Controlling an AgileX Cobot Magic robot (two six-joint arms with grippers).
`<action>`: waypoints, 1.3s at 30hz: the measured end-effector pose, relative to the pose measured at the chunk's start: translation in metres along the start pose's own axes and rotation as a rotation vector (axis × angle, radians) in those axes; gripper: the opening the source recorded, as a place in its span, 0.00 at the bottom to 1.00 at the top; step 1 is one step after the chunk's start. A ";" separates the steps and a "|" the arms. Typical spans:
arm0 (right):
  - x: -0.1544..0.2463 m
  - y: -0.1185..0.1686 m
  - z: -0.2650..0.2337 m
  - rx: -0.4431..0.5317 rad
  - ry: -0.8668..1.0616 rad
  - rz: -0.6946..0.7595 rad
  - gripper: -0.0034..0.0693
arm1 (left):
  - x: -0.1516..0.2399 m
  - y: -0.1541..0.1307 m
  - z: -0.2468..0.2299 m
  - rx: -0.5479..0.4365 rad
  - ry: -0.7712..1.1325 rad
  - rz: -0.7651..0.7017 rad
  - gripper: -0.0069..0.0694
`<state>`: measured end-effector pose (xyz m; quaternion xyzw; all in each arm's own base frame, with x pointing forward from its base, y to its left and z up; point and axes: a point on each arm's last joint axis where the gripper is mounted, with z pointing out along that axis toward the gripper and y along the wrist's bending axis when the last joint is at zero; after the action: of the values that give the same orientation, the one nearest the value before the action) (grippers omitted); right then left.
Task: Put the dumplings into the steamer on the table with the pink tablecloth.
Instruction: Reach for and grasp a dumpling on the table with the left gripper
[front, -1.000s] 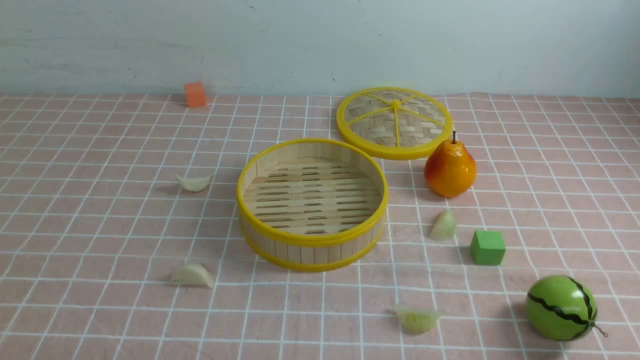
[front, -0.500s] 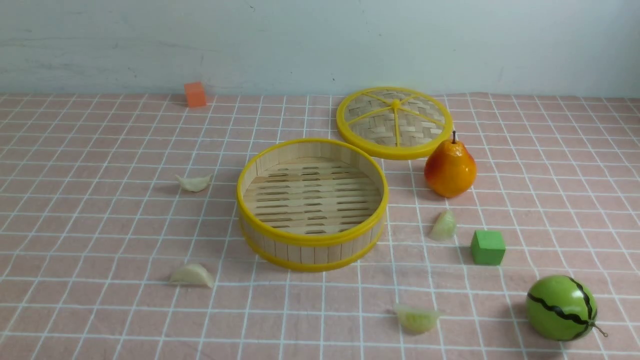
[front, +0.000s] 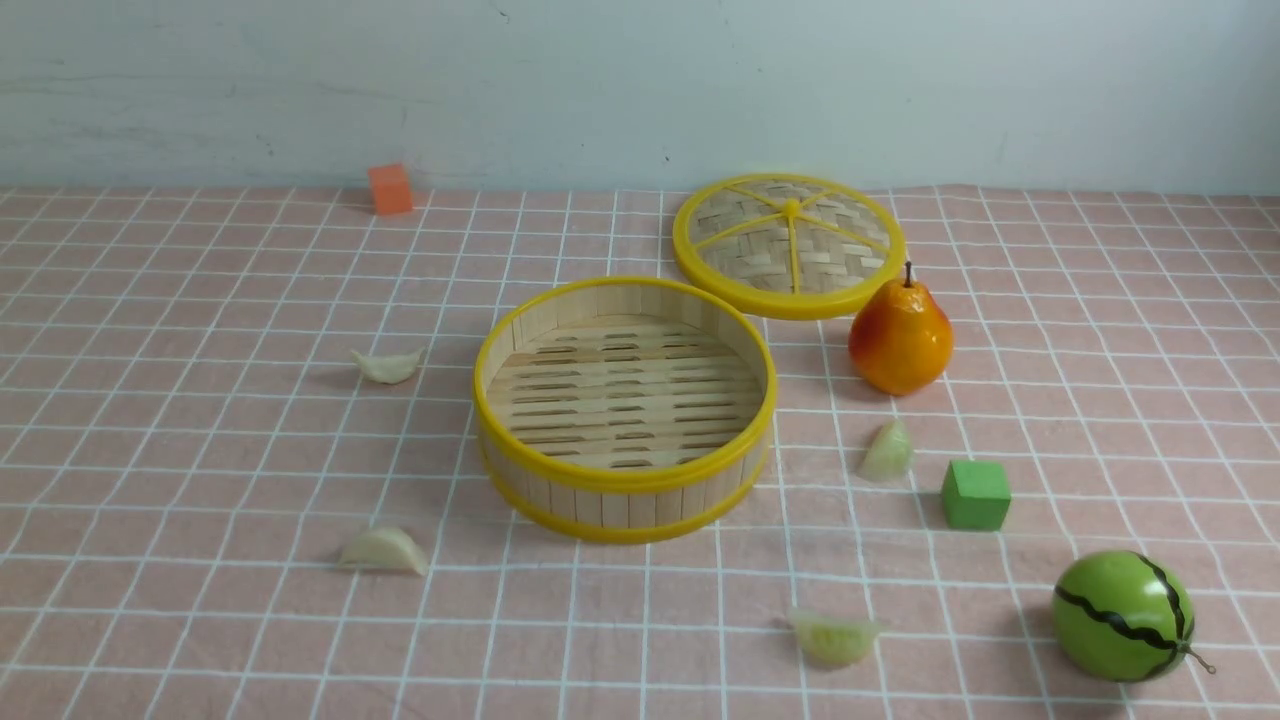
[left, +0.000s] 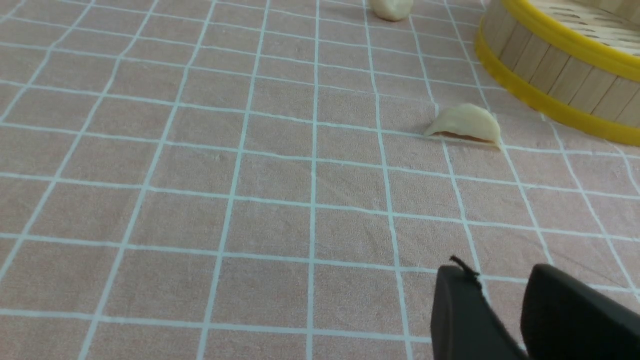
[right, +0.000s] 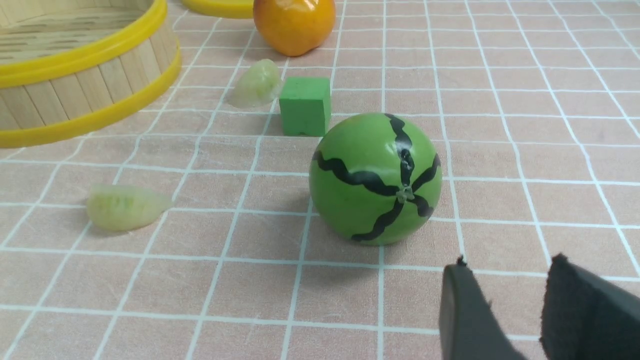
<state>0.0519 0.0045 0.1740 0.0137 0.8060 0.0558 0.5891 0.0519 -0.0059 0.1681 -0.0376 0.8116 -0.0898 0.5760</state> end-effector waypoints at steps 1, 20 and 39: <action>0.000 0.000 0.000 0.002 -0.001 -0.006 0.38 | -0.001 0.000 0.000 0.003 -0.016 0.000 0.34; -0.066 0.006 -0.030 -0.119 -0.847 0.099 0.38 | -0.069 -0.012 -0.033 0.251 -0.850 -0.203 0.36; -0.139 0.013 0.031 -0.004 -0.178 -0.024 0.03 | -0.218 -0.043 0.058 0.073 -0.280 -0.137 0.07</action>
<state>0.1230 0.0078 0.2980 0.0076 0.7505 0.0488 0.6591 0.1773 -0.0182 0.3597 -0.0840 0.7153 -0.1521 0.6769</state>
